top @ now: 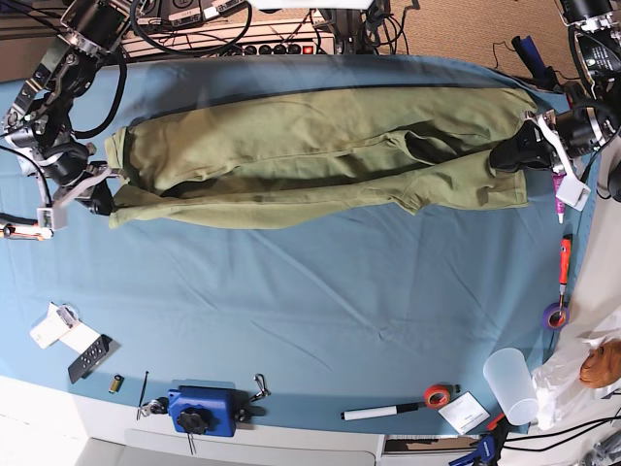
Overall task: Layout the t-shirt on the table in an organized manner, then fold the t-shirt properly
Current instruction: 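Pull the strip ends apart with both grippers to straighten it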
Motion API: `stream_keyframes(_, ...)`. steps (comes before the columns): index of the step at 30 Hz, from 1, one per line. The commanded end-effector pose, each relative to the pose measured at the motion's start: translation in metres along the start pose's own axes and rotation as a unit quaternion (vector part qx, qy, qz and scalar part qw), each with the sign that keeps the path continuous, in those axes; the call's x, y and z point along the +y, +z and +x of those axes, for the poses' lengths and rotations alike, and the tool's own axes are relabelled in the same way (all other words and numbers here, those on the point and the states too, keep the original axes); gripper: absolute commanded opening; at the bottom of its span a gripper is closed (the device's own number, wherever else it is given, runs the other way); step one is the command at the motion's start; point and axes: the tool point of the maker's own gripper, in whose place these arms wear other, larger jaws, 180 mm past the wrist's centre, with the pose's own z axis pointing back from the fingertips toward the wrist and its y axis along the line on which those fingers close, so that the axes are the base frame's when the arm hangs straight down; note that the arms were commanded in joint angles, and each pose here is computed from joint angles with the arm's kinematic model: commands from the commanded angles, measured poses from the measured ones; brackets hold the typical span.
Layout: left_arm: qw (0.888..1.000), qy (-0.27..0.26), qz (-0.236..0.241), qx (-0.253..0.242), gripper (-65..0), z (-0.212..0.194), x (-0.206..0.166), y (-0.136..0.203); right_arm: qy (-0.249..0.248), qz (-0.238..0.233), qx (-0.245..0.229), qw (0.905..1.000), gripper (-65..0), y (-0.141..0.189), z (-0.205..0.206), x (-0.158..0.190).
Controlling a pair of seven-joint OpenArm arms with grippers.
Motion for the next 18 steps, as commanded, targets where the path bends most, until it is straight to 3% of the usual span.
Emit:
stream_keyframes(1, 1.000, -0.016, -0.002, -0.015, -65.0, 0.013, -0.003, 0.006, 0.008, -0.003, -0.040, 0.9992, -65.0, 0.007, 0.023, -0.004)
stream_keyframes(13, 0.999, -0.010, 0.032, -0.041, -65.0, 0.020, 0.012, 0.028, -0.002, -0.004, -0.038, 0.9993, -65.0, 0.011, 0.021, -0.008)
stream_keyframes(18, 0.999, 0.011, 0.012, -0.036, -65.0, 0.005, 0.003, 0.030, -0.002, -0.004, -0.013, 0.9999, -65.0, 0.011, 0.012, -0.008)
